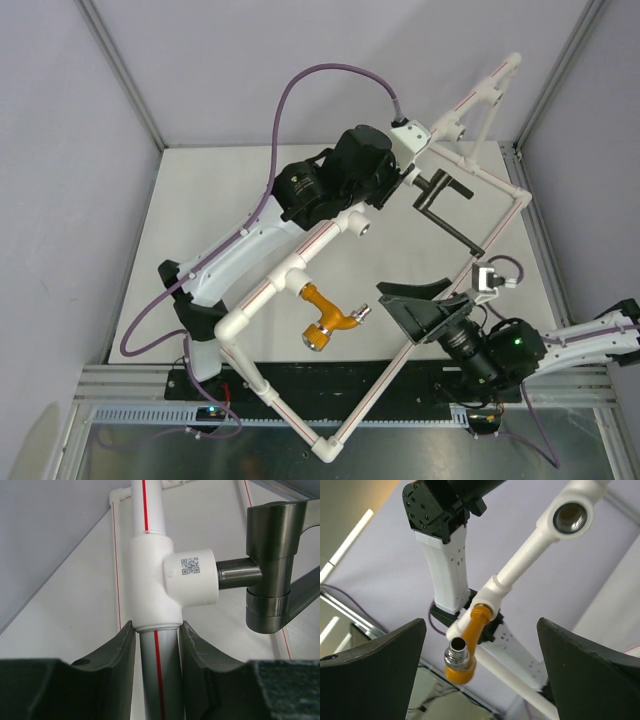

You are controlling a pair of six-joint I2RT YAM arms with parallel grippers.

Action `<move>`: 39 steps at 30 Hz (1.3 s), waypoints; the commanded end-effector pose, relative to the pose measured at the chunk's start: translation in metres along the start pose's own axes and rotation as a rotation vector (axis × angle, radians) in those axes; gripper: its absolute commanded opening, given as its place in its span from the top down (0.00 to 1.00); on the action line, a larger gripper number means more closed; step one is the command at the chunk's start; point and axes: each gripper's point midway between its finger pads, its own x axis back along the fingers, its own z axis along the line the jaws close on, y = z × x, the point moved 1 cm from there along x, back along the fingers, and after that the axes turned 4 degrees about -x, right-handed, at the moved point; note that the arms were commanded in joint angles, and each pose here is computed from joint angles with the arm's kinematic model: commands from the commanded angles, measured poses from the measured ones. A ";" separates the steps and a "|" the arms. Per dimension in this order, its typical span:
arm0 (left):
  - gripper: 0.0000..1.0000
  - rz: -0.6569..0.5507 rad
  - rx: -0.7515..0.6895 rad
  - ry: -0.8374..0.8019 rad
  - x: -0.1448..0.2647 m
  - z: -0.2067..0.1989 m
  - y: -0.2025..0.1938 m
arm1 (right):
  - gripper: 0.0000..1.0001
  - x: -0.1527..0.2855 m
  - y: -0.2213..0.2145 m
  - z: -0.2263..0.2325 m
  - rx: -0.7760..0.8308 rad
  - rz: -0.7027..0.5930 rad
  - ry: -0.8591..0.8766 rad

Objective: Install the water faucets
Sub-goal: Screw the water faucet onto the adaptor.

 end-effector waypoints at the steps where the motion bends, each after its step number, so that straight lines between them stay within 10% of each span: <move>1: 0.93 0.601 -0.197 -0.023 -0.047 -0.006 -0.162 | 0.01 0.018 -0.005 -0.031 0.464 0.151 -0.014; 8: 0.92 0.604 -0.199 -0.024 -0.045 -0.006 -0.163 | 0.01 0.044 -0.006 -0.058 0.939 0.436 0.024; 22: 0.92 0.627 -0.214 -0.029 -0.047 -0.007 -0.171 | 0.01 0.003 0.020 -0.041 1.975 0.475 0.136; 39: 0.91 0.631 -0.214 -0.037 -0.048 -0.009 -0.172 | 0.01 -0.031 -0.014 0.028 2.291 0.390 0.474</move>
